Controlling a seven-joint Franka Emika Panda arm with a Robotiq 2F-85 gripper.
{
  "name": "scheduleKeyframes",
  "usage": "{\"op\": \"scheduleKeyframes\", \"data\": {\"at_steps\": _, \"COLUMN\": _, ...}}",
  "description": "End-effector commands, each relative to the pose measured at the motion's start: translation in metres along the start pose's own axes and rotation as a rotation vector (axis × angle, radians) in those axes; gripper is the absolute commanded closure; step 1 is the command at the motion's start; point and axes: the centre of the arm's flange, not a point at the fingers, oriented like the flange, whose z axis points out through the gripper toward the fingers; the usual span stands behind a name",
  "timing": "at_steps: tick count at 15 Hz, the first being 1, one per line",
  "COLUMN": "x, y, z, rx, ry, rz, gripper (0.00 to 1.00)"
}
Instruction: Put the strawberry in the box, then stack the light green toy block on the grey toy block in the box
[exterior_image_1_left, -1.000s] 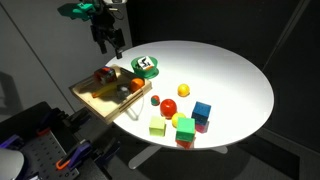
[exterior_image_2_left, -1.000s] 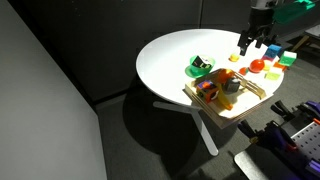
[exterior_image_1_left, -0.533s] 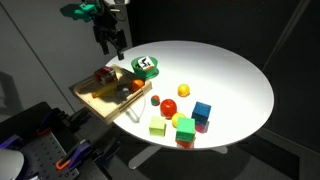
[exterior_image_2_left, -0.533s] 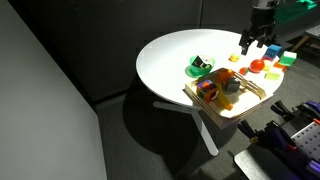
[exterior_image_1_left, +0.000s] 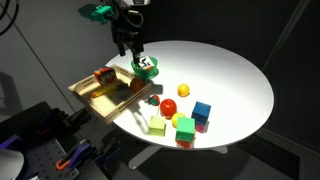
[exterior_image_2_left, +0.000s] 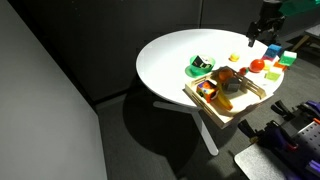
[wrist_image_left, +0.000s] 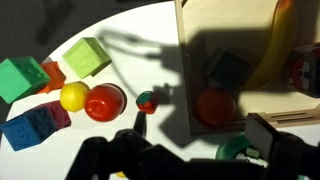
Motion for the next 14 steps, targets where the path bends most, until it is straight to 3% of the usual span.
{"op": "scheduleKeyframes", "data": {"at_steps": 1, "x": 0.028, "y": 0.020, "z": 0.013, "rx": 0.010, "ry": 0.017, "rz": 0.061, "gripper": 0.00}}
{"op": "scheduleKeyframes", "data": {"at_steps": 14, "x": 0.071, "y": 0.054, "z": 0.089, "rx": 0.011, "ry": 0.016, "rz": 0.119, "gripper": 0.00}}
